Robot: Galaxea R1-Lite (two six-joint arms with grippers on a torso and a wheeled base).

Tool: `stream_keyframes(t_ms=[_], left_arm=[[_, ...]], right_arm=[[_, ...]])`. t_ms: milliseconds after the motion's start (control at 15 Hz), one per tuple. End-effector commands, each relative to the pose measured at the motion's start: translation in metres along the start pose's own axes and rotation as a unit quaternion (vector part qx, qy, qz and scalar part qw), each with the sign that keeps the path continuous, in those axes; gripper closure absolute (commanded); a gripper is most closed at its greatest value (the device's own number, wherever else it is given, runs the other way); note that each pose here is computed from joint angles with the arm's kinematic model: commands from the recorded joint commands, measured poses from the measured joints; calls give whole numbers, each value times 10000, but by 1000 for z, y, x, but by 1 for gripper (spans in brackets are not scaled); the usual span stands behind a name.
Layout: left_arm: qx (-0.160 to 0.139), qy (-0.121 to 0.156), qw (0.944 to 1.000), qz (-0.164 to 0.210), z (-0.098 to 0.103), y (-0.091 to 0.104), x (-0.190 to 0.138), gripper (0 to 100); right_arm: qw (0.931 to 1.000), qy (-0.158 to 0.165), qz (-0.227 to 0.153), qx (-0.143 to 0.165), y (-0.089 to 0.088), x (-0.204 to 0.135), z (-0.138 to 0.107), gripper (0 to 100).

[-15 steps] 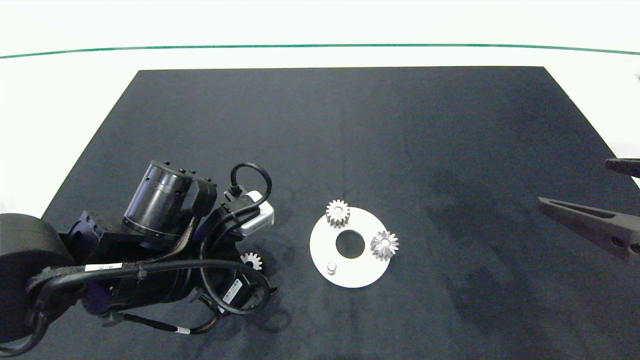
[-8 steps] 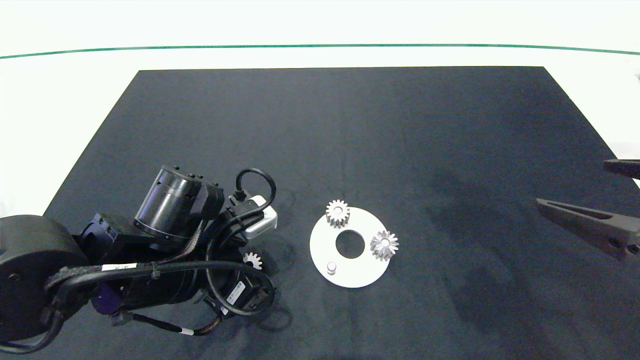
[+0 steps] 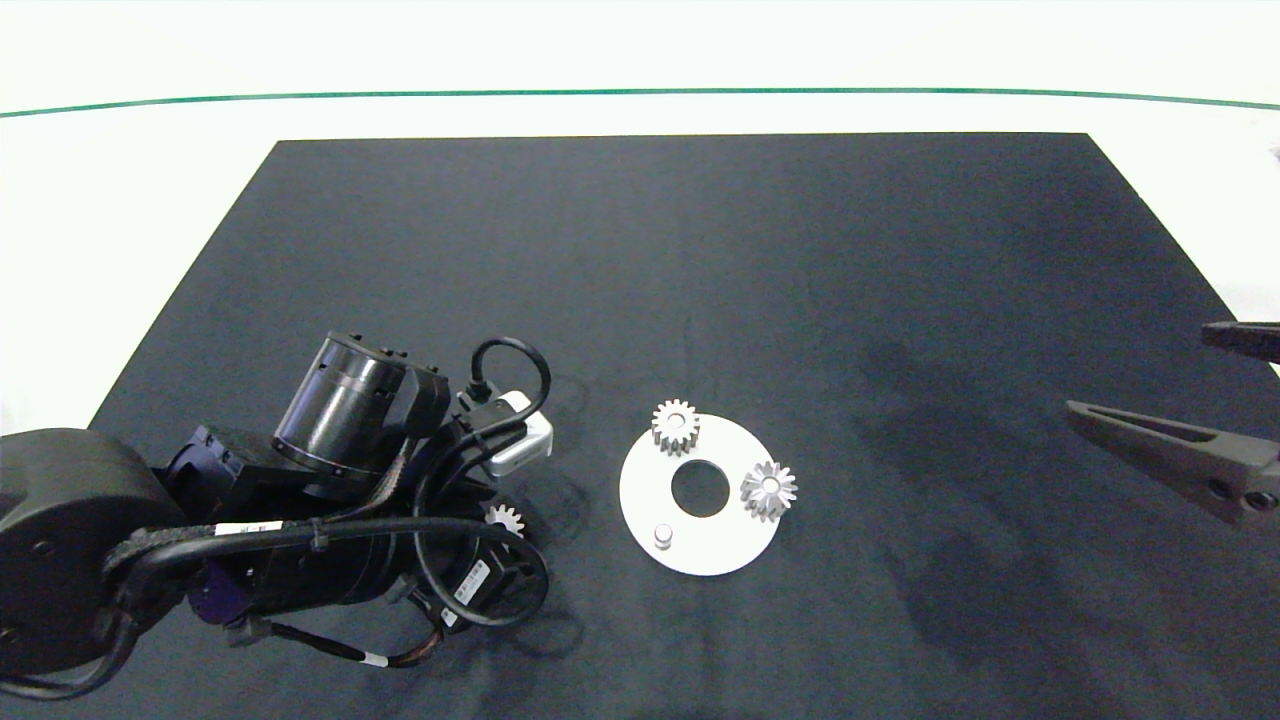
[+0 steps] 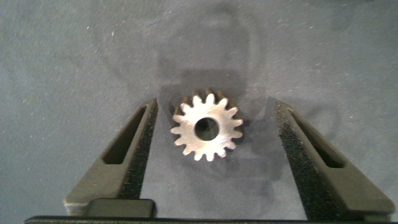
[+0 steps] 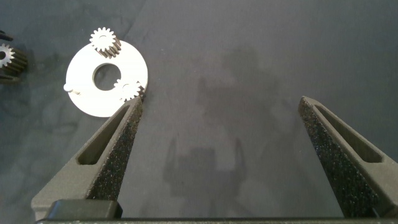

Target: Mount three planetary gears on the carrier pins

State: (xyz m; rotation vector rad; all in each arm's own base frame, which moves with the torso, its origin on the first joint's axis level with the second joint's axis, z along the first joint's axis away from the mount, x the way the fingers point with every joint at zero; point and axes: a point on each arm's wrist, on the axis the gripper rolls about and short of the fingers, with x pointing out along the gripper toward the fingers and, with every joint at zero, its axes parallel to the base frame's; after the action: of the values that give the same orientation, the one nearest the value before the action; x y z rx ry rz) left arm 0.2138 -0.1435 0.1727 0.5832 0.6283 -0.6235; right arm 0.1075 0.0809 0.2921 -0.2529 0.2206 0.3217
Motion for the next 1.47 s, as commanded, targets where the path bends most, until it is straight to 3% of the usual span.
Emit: stream_keyframes(t_ms=[67,1133,1467], left_arm=[[-15,62,10000,35,-4,2,1,32],[-23,-2,10000,80,-12,0,-1,64],[9,-227,9997,118,-11,-2,-8,74]], right_arm=[[10000,20,-3,-19,1,1,0,0],[10000,-51,56,-43,0,-5,-2,0],[9999,19,64,-81,1,-5,-7,0]])
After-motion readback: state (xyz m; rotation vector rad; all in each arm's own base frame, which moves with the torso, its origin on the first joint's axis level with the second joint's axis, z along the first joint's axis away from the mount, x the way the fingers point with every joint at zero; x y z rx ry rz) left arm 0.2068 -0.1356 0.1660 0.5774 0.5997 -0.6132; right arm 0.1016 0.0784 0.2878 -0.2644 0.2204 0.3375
